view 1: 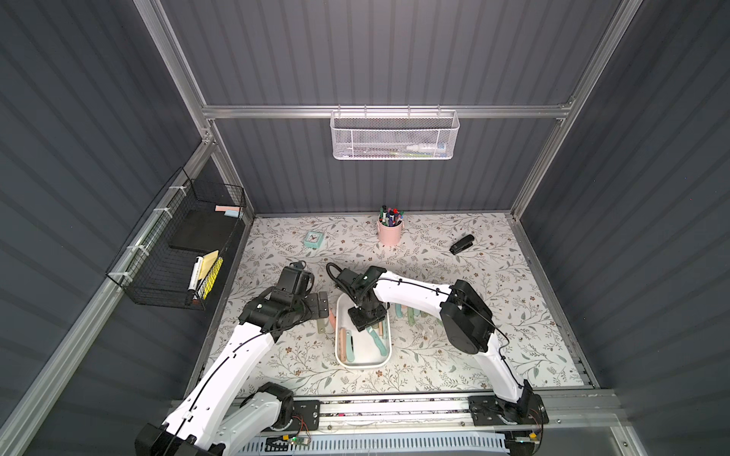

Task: Take the fruit knife out of the storage box
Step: Pick up the fruit knife from the storage box.

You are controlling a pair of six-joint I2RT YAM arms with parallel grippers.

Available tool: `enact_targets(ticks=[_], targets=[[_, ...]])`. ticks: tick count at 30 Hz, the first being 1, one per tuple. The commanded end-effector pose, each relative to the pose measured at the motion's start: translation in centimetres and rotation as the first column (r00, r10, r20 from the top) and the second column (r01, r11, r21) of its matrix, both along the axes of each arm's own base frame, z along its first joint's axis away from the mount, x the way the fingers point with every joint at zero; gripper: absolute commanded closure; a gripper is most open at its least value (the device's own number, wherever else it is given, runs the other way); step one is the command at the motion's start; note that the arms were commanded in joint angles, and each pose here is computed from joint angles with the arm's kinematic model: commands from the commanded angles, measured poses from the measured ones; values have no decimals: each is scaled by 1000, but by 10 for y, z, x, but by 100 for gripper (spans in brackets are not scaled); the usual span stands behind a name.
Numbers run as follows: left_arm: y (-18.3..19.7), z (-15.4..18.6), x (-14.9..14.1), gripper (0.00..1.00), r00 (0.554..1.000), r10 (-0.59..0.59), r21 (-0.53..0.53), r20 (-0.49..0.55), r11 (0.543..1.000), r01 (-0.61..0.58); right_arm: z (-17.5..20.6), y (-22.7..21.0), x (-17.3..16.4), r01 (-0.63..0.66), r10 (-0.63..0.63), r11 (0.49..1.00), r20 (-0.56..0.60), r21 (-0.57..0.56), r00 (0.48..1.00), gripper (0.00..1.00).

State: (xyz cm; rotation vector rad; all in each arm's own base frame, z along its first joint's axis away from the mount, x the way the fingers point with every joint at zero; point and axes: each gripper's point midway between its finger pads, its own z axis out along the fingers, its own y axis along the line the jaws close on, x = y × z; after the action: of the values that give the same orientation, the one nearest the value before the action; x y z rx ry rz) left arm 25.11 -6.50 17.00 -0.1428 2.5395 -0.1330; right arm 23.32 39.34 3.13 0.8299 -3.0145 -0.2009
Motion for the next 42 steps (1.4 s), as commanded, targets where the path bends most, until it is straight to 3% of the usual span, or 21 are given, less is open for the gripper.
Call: enact_targets(ticks=[1, 8, 20, 33, 42], targets=[[3, 1, -2, 1, 1000, 6, 7, 0, 1000, -6, -5, -10, -7, 9, -11, 998, -30, -58, 1000, 50], [3, 1, -2, 1, 1000, 9, 8, 3, 1000, -9, -20, -13, -16, 9, -15, 992, -45, -122, 999, 51], [3, 1, -3, 1, 1000, 10, 5, 4, 1000, -10, -27, -1, -7, -13, 21, 987, 45, -160, 999, 55], [3, 1, -2, 1, 1000, 8, 5, 3, 1000, -8, -29, -5, -2, -6, 18, 982, 64, -189, 998, 77], [3, 1, -2, 0, 1000, 10, 4, 5, 1000, -10, -2, -1, 6, 15, 2, 990, 124, -138, 992, 89]])
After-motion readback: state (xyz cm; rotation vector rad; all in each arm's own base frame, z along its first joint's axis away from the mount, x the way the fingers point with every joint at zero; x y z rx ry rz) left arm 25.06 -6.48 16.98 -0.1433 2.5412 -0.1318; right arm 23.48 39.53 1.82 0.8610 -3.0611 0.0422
